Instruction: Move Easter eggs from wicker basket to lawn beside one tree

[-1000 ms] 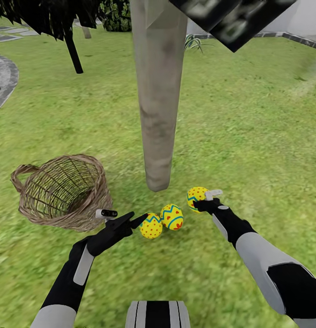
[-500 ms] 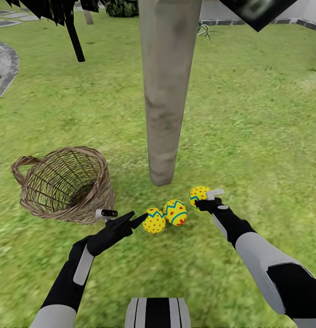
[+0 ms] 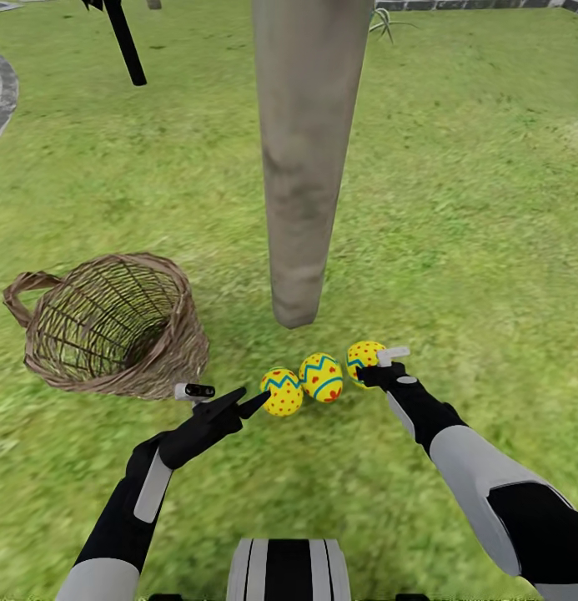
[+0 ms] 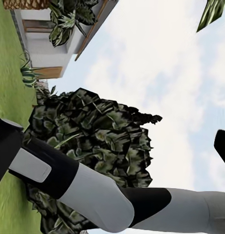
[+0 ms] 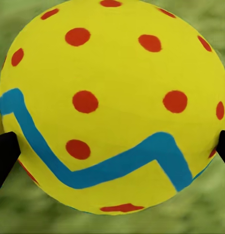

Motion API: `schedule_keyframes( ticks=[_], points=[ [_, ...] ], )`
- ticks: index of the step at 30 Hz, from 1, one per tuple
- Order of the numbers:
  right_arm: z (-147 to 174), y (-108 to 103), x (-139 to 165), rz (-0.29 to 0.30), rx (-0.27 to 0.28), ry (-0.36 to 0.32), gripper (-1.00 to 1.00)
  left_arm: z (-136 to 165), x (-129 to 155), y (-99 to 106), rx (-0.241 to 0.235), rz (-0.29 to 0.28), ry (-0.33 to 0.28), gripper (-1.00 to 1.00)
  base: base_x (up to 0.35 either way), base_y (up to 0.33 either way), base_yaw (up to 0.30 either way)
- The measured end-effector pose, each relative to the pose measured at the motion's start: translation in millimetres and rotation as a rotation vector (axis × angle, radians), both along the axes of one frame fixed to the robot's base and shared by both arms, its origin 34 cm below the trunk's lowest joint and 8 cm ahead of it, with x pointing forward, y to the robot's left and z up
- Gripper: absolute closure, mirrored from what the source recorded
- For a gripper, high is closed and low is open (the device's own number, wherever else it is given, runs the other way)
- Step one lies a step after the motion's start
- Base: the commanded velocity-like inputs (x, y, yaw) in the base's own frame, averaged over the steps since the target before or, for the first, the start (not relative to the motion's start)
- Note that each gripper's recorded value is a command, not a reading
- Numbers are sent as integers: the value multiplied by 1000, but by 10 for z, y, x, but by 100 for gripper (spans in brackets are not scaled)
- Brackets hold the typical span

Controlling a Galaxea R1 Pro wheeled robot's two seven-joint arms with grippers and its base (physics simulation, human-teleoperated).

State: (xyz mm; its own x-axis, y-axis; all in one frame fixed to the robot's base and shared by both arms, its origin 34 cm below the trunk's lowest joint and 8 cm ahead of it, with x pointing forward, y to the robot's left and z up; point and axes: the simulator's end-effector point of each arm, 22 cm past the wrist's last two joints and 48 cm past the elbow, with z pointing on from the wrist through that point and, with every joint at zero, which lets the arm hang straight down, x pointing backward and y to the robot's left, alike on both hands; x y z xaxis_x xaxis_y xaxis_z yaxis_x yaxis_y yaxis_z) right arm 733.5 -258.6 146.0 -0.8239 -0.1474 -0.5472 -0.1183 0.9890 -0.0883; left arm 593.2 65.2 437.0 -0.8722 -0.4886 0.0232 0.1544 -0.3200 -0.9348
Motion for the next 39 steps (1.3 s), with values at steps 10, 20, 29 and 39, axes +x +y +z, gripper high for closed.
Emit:
schedule_keyframes(
  ticks=[10, 20, 29, 39],
  points=[
    [-137, -5, -73, -1, -1, 20, 100, -108, -12, 0, 0, 0, 20, -100, 0, 0, 0],
    [-247, -7, -134, -1, -2, 37, 100, -181, -19, 2, 1, 1, 31, -100, 0, 0, 0],
    [-278, -12, -96, 1, -11, 28, 100, -261, -32, 3, 1, 1, 46, -100, 0, 0, 0],
    [-271, 27, -62, 7, -2, 20, 100, -301, -41, 1, 0, 0, 56, -100, 0, 0, 0]
  ],
)
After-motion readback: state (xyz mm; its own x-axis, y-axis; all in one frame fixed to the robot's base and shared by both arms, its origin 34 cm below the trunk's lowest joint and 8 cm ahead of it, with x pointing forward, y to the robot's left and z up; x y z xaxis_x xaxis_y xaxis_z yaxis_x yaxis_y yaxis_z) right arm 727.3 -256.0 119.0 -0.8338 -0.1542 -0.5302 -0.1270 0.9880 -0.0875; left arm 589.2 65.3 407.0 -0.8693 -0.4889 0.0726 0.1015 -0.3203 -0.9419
